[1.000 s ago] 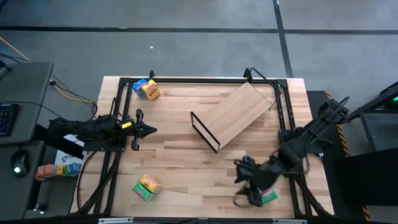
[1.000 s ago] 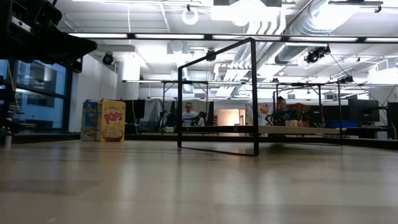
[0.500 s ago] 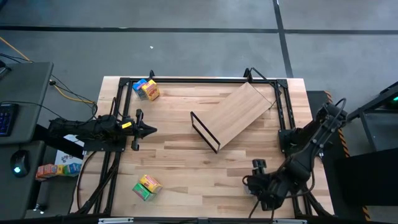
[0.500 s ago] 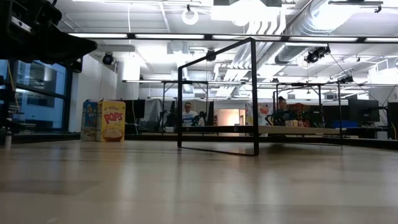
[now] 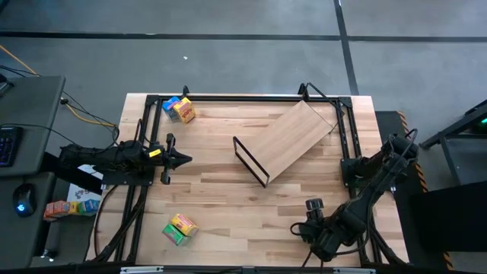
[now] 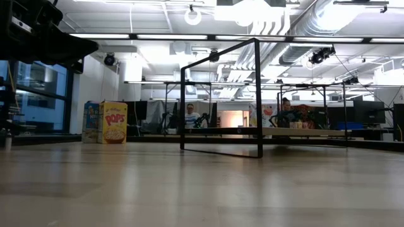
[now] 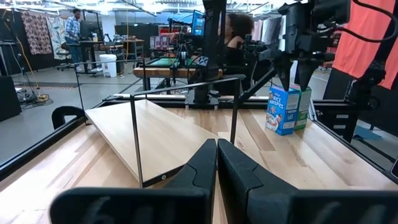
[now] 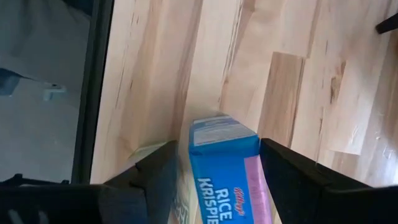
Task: Stack cereal on shelf
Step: Put the bottom blue cereal box on the shelf
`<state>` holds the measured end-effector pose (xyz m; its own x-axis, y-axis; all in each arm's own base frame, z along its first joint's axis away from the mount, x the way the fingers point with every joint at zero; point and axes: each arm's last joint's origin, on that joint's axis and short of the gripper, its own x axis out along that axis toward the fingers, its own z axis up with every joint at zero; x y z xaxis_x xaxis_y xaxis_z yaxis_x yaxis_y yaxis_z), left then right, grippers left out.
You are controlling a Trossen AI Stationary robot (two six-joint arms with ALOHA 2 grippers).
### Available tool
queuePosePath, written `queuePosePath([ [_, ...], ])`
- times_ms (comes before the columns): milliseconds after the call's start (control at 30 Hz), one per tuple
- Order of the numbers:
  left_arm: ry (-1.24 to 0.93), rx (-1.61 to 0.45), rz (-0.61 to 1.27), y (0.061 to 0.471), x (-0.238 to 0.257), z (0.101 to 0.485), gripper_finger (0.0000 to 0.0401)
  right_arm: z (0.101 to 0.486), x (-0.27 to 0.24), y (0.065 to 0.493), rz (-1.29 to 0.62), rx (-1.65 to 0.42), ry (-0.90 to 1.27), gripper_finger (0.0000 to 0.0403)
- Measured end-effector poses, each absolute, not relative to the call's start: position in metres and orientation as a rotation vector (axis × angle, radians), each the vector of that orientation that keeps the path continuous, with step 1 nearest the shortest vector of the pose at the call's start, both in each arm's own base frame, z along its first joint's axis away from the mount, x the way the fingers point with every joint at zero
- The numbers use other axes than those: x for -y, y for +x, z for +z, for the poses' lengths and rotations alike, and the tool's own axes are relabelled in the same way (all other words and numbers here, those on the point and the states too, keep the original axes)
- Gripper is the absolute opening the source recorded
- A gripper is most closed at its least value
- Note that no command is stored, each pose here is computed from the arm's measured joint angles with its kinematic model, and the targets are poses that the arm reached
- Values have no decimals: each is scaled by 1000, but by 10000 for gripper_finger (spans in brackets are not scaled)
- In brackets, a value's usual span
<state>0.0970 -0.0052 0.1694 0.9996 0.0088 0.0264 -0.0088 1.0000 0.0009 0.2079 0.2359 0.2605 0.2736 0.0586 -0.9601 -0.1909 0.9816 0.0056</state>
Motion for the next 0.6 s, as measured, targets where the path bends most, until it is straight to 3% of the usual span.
queuePosePath([
  [600,1,26,9,97,5,169,8,260,-234,206,142,-1304,-122,209],
])
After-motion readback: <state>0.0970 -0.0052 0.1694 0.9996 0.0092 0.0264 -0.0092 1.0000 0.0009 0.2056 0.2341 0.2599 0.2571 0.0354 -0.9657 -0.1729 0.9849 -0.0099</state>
